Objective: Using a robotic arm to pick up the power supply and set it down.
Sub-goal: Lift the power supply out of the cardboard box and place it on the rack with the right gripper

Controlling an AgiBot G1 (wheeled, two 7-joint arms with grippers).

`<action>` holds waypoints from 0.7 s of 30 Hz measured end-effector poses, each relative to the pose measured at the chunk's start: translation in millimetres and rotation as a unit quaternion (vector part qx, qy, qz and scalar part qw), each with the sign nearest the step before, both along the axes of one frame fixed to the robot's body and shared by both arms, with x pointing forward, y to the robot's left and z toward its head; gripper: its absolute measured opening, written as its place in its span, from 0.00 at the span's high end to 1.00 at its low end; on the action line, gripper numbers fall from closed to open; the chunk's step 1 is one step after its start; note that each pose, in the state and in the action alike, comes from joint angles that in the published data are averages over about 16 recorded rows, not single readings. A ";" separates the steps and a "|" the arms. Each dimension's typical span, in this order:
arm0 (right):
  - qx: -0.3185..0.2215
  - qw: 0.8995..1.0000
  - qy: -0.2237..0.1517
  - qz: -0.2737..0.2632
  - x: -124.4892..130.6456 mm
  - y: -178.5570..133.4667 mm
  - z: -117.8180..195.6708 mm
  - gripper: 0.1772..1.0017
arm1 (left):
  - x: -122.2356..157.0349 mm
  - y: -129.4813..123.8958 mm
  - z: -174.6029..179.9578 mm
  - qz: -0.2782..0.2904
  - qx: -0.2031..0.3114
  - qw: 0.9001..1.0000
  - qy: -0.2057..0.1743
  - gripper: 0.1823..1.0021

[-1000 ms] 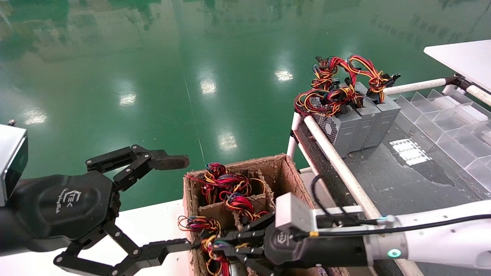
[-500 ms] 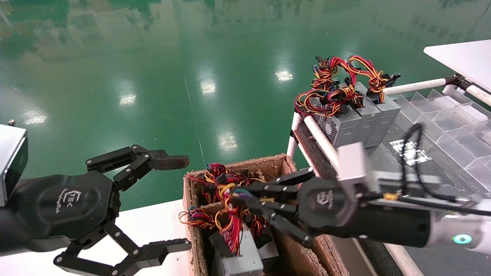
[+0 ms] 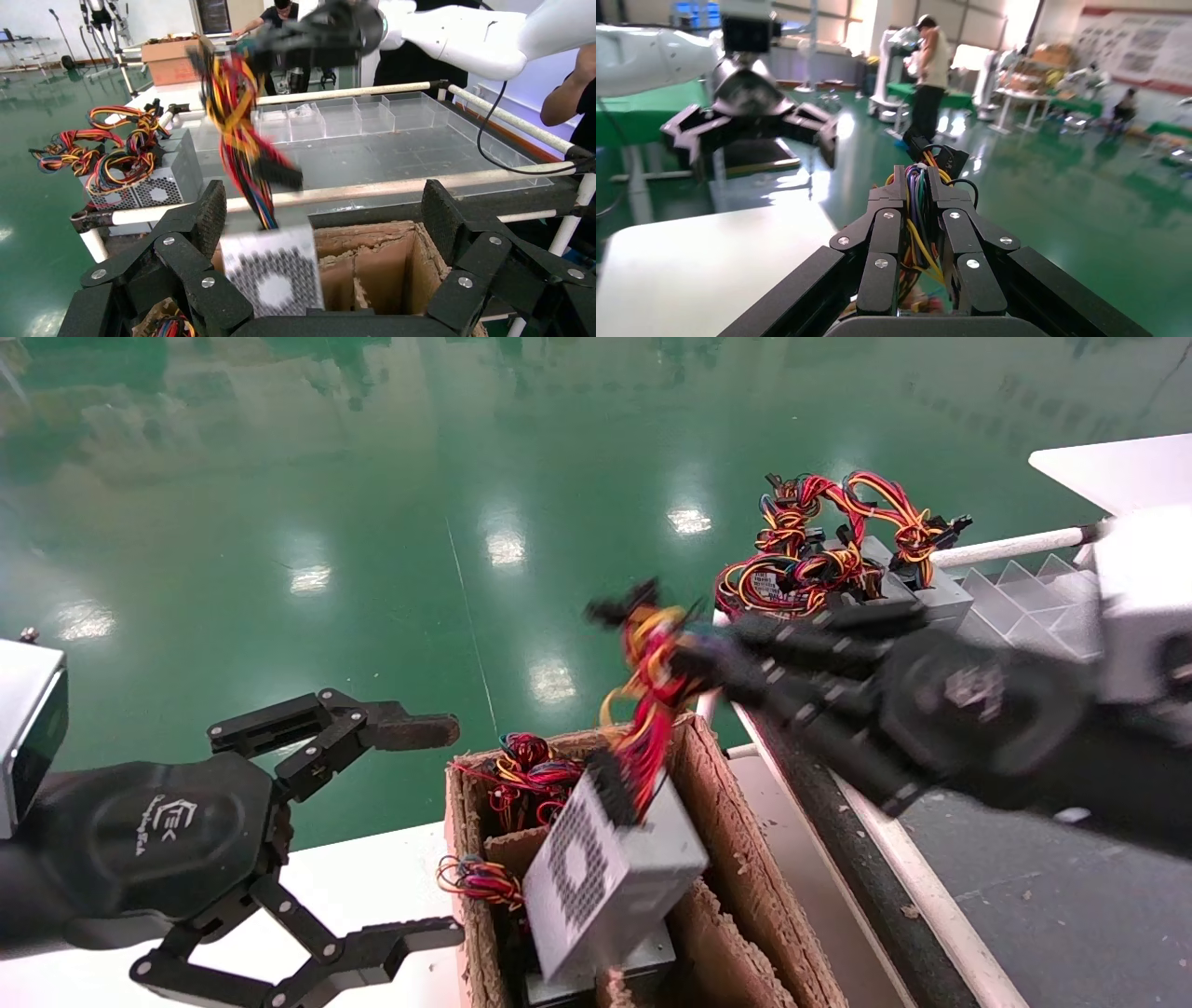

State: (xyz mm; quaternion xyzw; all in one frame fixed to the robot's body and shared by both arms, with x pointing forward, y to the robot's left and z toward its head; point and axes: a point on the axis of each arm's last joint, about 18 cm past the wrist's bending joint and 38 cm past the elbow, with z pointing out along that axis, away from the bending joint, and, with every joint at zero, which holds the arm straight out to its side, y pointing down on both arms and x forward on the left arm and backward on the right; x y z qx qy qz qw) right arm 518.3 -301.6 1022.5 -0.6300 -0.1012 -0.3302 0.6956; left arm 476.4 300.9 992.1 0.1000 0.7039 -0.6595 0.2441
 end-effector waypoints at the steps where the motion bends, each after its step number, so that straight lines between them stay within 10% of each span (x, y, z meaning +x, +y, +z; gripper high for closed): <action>1: 0.004 1.000 -0.006 -0.005 -1.6 -5.3 4.2 0.92 | 0.0 0.0 0.0 0.000 0.000 1.000 0.000 0.00; 21: 0.036 0.979 -0.075 -0.187 -18.7 -143.1 39.9 0.92 | 0.0 0.0 0.0 0.000 0.000 1.000 0.000 0.00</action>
